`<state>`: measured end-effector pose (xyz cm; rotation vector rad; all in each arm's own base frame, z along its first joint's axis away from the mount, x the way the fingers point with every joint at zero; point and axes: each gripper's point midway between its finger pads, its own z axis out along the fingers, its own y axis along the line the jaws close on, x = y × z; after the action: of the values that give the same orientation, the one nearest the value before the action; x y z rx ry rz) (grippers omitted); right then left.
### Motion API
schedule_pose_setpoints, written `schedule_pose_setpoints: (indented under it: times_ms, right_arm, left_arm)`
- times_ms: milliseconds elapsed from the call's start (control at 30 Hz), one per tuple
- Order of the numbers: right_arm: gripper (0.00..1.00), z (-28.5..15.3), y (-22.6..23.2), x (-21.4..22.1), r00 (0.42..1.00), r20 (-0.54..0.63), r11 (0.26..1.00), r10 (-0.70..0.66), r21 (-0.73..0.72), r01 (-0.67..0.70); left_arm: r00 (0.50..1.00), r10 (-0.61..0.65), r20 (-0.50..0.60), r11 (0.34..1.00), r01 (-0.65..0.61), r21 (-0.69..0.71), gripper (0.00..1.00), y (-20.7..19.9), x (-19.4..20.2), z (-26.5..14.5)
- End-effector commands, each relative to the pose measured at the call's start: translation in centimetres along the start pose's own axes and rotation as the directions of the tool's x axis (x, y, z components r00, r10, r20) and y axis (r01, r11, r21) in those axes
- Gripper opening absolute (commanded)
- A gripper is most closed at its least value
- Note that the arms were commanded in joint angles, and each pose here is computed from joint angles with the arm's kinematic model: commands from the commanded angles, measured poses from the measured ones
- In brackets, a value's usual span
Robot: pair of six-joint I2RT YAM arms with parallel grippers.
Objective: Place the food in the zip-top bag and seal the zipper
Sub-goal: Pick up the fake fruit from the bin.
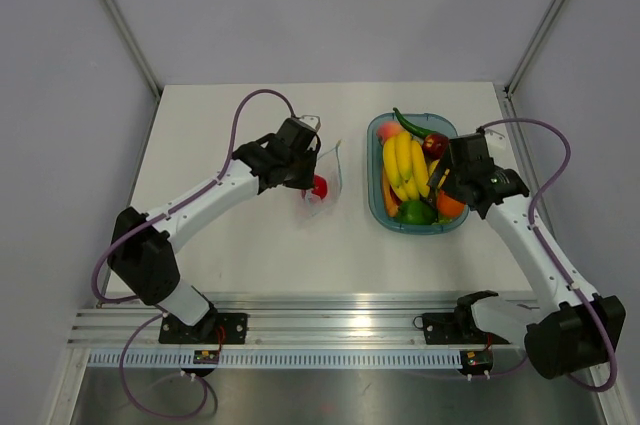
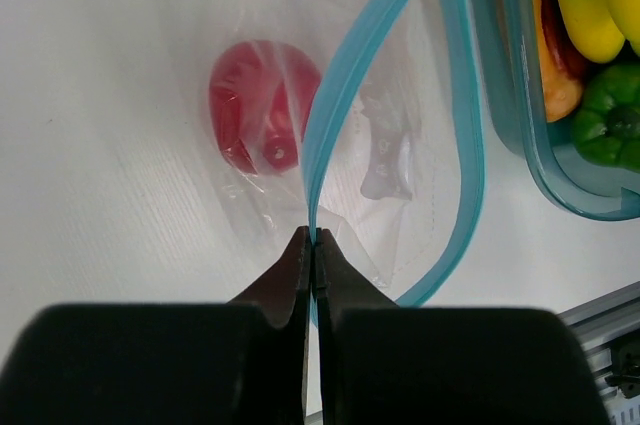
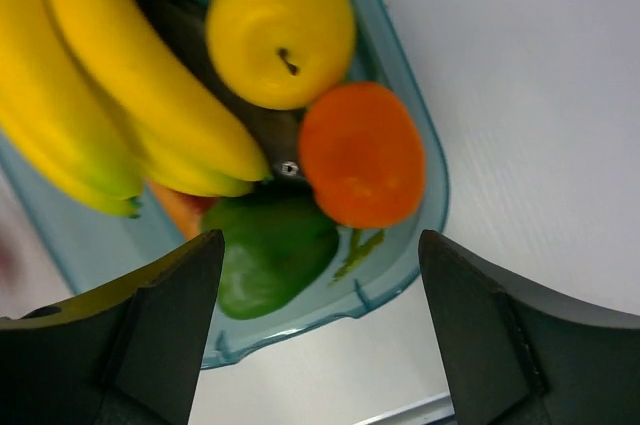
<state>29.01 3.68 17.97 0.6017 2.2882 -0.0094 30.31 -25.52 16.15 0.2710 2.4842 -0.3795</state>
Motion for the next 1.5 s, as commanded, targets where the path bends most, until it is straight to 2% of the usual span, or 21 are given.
schedule_pose_setpoints:
  times_ms: [0,233,633,733,867,900,967,1000,1100,1200,1233,1300,1333,1467]
  right_arm:
    - [0.87,0.9,-3.4,0.9,0.999,-0.021,0.992,-0.031,0.123,0.033]
    - [0.88,3.2,-3.0,2.0,0.995,-0.088,0.993,-0.050,0.098,0.059]
    - [0.88,6.3,-2.6,1.7,0.990,-0.113,0.989,-0.079,0.113,0.092]
    - [0.86,6.8,-2.3,1.6,0.991,-0.106,0.991,-0.086,0.093,0.096]
    - [0.74,6.8,-2.2,1.5,0.991,-0.098,0.991,-0.089,0.087,0.098]
    - [0.67,6.7,-2.2,1.4,0.992,-0.092,0.992,-0.090,0.082,0.098]
    - [0.59,6.6,-2.1,1.4,0.992,-0.091,0.993,-0.089,0.074,0.096]
    - [0.49,6.4,-2.0,1.3,0.992,-0.088,0.993,-0.089,0.071,0.096]
    - [0.37,5.9,-1.8,1.0,0.993,-0.081,0.994,-0.086,0.056,0.090]
    - [0.40,5.4,-1.7,0.9,0.993,-0.081,0.995,-0.081,0.044,0.085]
    - [0.44,5.4,-1.7,1.0,0.993,-0.083,0.995,-0.083,0.044,0.086]
    - [0.44,5.6,-1.8,1.5,0.993,-0.096,0.996,-0.075,0.046,0.080]
    - [0.38,5.7,-1.8,1.5,0.993,-0.095,0.996,-0.070,0.046,0.075]
    - [0.32,4.6,-0.8,1.6,0.996,-0.082,0.999,-0.042,-0.028,0.040]
  left_arm:
    - [0.998,-0.010,0.065,1.000,0.009,0.019,0.00,-0.6,-1.8,-1.5]
    - [0.998,-0.008,0.059,1.000,0.007,0.017,0.00,-0.6,-1.6,-1.3]
    - [0.999,-0.005,0.048,1.000,0.004,0.024,0.00,-0.8,-1.6,-0.9]
    - [0.999,-0.006,0.045,1.000,0.005,0.022,0.00,-0.8,-1.5,-0.8]
    - [0.999,-0.005,0.040,1.000,0.004,0.026,0.00,-0.9,-1.4,-0.7]
    - [0.999,-0.005,0.039,1.000,0.003,0.028,0.00,-0.9,-1.4,-0.7]
    - [0.999,-0.002,0.040,0.999,0.001,0.036,0.00,-1.1,-1.5,-0.7]
    - [0.999,0.000,0.034,0.999,-0.001,0.035,0.00,-1.1,-1.3,-0.6]
    - [0.999,0.003,0.036,0.999,-0.004,0.037,0.00,-1.1,-1.4,-0.7]
    - [0.999,0.004,0.038,0.999,-0.005,0.033,0.00,-1.0,-1.5,-0.7]
    - [0.999,0.005,0.040,0.999,-0.007,0.032,0.00,-1.0,-1.5,-0.7]
    - [0.999,0.002,0.040,0.999,-0.004,0.033,0.00,-1.0,-1.5,-0.6]
    - [0.999,0.003,0.039,0.999,-0.004,0.032,0.00,-1.0,-1.4,-0.6]
    - [0.999,0.006,0.037,1.000,-0.007,0.021,0.00,-0.7,-1.2,-0.6]
